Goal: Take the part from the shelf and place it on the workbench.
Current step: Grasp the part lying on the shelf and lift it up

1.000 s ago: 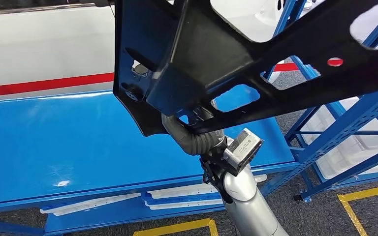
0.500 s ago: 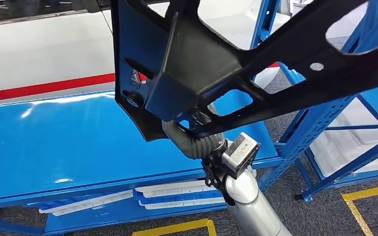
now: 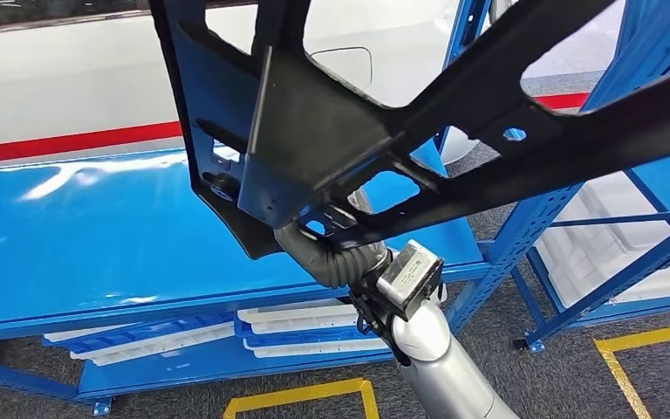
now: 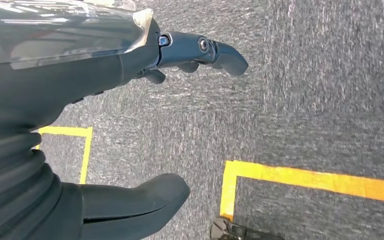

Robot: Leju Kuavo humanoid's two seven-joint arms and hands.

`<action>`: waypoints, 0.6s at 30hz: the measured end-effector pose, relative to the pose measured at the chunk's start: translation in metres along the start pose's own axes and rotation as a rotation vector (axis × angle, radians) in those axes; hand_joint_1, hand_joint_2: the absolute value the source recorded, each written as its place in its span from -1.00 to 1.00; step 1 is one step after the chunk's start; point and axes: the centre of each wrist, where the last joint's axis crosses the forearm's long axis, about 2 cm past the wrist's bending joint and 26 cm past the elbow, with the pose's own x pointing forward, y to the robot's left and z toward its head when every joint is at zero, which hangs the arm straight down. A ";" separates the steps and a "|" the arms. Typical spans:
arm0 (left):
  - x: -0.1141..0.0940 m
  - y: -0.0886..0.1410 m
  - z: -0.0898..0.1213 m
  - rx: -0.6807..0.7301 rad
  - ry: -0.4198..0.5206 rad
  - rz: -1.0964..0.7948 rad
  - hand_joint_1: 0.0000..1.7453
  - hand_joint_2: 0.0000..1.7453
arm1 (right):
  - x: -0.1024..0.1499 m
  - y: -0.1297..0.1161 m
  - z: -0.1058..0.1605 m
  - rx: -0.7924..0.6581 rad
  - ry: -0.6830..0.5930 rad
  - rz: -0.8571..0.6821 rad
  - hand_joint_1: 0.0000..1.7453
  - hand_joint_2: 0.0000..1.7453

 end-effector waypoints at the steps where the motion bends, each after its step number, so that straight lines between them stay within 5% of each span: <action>1: 0.000 0.000 0.000 0.000 0.000 0.001 -1.00 1.00 | 0.000 -0.001 0.000 0.001 0.000 0.002 1.00 1.00; 18: 0.001 -0.003 0.001 -0.001 0.000 0.005 -1.00 1.00 | -0.004 -0.003 0.004 0.008 0.009 -0.004 1.00 1.00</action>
